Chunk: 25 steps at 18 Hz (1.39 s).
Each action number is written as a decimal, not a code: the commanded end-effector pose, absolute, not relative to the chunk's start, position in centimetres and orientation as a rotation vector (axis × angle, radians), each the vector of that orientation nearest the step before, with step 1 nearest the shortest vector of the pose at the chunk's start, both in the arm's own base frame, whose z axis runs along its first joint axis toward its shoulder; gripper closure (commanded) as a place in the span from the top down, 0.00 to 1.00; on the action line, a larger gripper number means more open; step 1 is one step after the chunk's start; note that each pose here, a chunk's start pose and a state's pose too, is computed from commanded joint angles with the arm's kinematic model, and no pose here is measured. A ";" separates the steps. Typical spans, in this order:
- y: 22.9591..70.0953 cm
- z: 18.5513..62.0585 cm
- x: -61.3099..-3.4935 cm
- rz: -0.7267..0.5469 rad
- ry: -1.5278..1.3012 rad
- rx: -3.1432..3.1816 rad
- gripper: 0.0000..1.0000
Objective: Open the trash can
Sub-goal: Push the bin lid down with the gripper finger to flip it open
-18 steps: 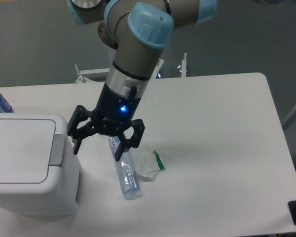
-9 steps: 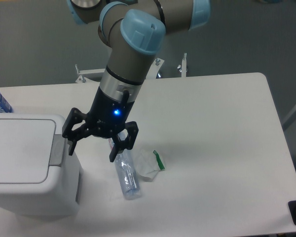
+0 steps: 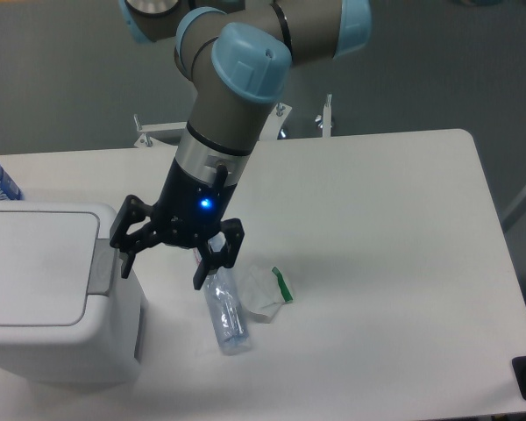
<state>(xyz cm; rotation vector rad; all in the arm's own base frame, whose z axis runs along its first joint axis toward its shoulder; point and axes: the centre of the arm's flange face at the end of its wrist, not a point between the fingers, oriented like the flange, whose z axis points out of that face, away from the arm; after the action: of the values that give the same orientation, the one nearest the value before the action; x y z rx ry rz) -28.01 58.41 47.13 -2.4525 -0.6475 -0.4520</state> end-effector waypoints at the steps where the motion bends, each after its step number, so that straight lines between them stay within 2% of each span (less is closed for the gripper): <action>1: 58.4 47.0 -28.1 -0.451 -0.649 -2.454 1.00; 17: 59.2 45.4 -25.5 -0.458 -0.629 -2.506 1.00; 25: 59.1 46.4 -25.5 -0.448 -0.622 -2.495 1.00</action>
<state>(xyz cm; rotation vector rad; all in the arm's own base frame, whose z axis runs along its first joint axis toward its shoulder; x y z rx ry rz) -25.45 59.14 46.43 -2.4947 -0.6221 -0.4478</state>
